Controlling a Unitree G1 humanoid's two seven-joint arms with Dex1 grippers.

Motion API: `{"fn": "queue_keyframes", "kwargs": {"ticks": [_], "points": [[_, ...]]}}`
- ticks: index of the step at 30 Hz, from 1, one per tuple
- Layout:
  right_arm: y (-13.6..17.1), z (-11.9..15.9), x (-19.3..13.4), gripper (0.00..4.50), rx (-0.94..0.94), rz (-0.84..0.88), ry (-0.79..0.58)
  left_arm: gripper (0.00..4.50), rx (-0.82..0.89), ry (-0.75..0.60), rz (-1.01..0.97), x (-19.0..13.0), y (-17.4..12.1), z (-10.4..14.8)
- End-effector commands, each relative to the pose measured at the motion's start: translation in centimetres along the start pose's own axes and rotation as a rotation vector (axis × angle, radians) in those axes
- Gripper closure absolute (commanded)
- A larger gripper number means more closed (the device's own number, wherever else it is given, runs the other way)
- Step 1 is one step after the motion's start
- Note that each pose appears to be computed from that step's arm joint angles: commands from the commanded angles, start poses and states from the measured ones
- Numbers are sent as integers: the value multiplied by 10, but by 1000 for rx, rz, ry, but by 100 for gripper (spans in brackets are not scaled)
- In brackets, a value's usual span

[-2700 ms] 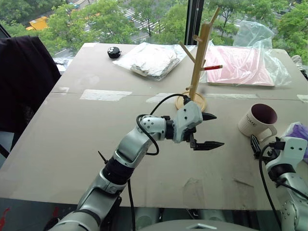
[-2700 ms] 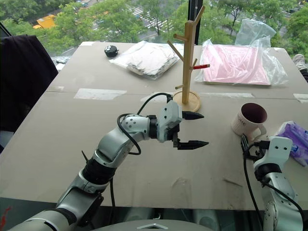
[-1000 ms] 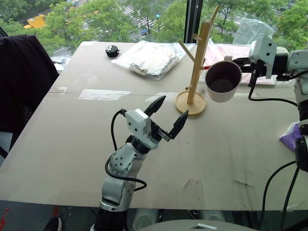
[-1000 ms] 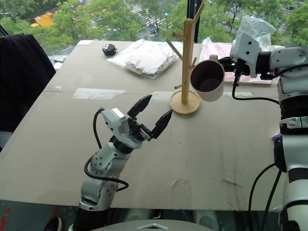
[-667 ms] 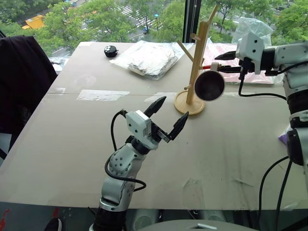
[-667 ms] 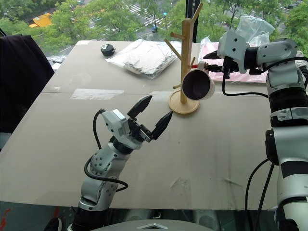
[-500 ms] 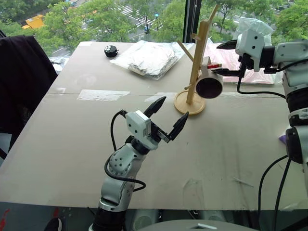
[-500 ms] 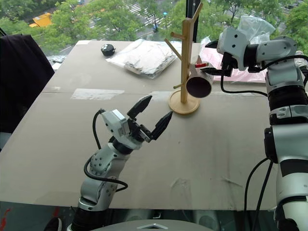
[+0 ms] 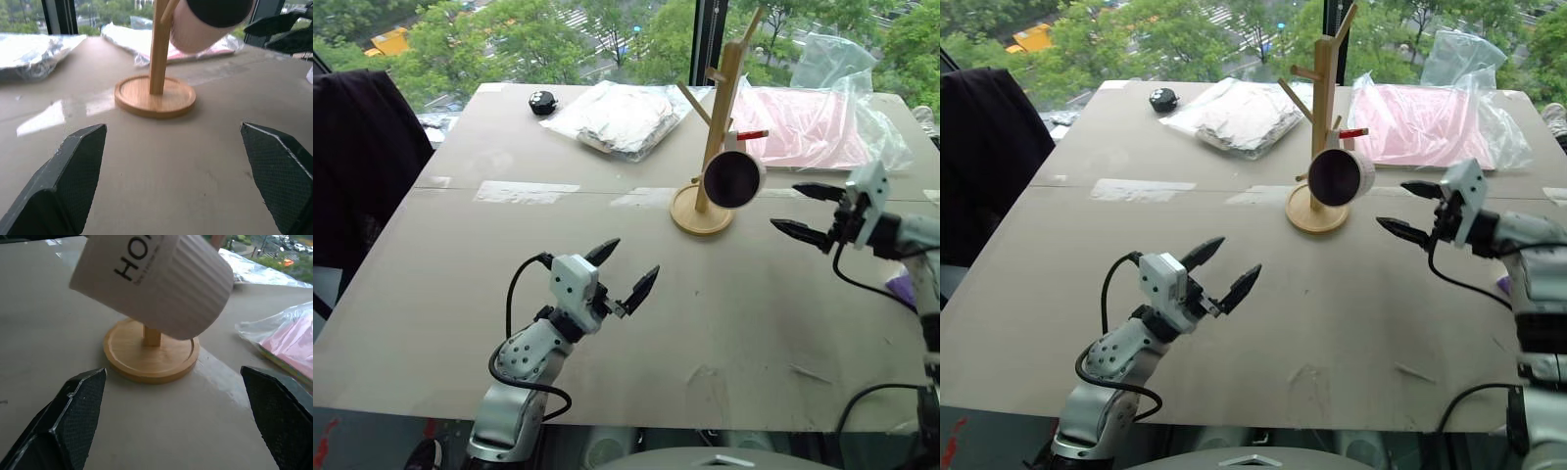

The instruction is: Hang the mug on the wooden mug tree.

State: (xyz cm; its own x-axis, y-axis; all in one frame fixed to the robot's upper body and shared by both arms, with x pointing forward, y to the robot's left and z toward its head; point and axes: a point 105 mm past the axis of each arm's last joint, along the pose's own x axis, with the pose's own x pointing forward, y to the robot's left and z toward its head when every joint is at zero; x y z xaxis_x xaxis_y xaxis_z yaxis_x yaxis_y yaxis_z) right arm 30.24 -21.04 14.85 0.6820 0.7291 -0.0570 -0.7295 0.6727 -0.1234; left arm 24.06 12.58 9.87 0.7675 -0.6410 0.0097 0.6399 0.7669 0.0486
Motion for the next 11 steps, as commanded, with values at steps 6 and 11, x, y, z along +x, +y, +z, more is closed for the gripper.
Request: {"fn": "queue_keyframes", "kwargs": {"ticks": [6,11], "points": [[68,-50,-37,5,118,-151,41,0,1,136,-22,-24,-1,-18],[75,-66,-44,5,97,-206,47,0,8,131,-17,-19,1,-18]]}}
